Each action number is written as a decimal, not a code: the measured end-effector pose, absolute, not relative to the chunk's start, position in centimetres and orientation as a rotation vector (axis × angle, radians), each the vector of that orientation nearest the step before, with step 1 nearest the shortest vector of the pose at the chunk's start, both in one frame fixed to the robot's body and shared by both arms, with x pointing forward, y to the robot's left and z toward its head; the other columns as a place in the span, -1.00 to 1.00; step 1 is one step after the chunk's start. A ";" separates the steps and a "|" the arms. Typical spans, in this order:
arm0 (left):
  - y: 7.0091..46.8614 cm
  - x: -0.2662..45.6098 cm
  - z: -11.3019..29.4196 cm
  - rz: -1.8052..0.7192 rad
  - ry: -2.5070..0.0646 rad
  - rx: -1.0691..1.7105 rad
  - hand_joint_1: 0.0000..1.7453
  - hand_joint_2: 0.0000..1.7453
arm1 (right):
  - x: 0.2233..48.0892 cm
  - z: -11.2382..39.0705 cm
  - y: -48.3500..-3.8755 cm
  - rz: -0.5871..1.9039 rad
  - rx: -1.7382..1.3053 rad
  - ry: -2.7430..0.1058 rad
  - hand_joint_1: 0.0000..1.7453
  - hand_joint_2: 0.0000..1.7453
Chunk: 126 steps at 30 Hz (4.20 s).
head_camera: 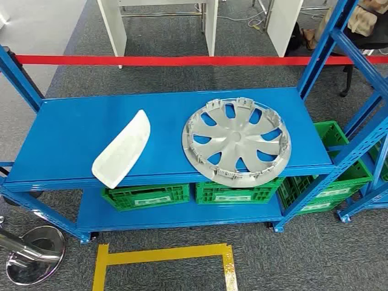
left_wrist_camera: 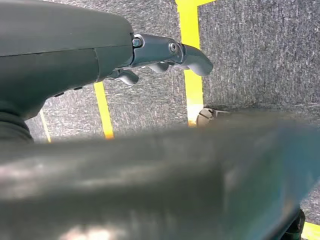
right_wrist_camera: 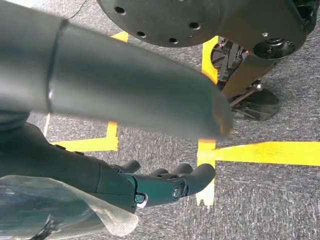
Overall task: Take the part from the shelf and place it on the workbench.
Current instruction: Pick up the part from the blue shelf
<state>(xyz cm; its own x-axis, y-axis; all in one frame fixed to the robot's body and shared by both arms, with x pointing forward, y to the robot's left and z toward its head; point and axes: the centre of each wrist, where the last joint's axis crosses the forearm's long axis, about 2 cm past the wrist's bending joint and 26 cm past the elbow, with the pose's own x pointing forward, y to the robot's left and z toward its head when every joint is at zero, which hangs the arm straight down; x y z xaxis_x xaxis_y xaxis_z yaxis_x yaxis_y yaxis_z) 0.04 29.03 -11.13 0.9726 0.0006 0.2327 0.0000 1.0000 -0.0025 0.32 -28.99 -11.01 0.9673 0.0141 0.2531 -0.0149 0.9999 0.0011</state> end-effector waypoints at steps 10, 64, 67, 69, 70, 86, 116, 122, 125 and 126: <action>27.3 1.9 -11.1 0.006 -0.306 -0.034 -1.00 0.00 | 2.3 -11.0 -27.6 0.049 0.018 -0.318 -1.00 0.00; 28.2 0.1 -11.2 -0.040 -0.233 -0.024 -1.00 -1.00 | 0.1 -11.2 -27.9 0.038 0.028 -0.230 -1.00 -1.00; 28.5 0.0 -11.2 -0.039 -0.225 -0.015 -1.00 -1.00 | -0.1 -11.2 -28.2 0.033 0.020 -0.222 -1.00 -1.00; 28.6 0.0 -11.2 -0.032 -0.225 -0.011 -1.00 -1.00 | -0.1 -11.2 -28.3 0.029 0.017 -0.223 -1.00 -1.00; 28.7 0.0 -11.2 -0.029 -0.226 -0.010 -1.00 -1.00 | -0.1 -11.2 -28.4 0.027 0.016 -0.223 -1.00 -1.00; 28.8 0.2 -11.1 -0.011 -0.237 -0.006 -1.00 1.00 | 0.1 -11.1 -28.5 0.012 0.011 -0.233 -1.00 1.00; 24.2 11.2 -9.1 -0.251 -0.874 0.049 -1.00 -1.00 | 3.8 -11.0 -24.2 0.080 0.057 -0.380 -1.00 -1.00; 22.6 14.4 -7.2 -0.374 -1.024 0.049 -1.00 -1.00 | 3.8 -11.0 -24.1 0.091 0.056 -0.373 -1.00 -1.00; 21.8 16.1 -5.8 -0.430 -1.104 0.041 -1.00 -1.00 | 3.8 -11.0 -24.0 0.094 0.056 -0.367 -1.00 -1.00; 21.5 16.6 -5.3 -0.450 -1.131 0.037 -1.00 -1.00 | 3.8 -11.0 -24.0 0.095 0.056 -0.365 -1.00 -1.00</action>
<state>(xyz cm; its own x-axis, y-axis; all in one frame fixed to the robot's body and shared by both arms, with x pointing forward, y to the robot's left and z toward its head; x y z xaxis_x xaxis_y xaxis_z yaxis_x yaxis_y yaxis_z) 16.58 21.47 -5.29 0.3462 -0.3651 0.8642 0.3285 0.9100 0.2529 3.78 -23.99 -10.96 0.9297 0.0821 0.3591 -0.1025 0.9940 0.0380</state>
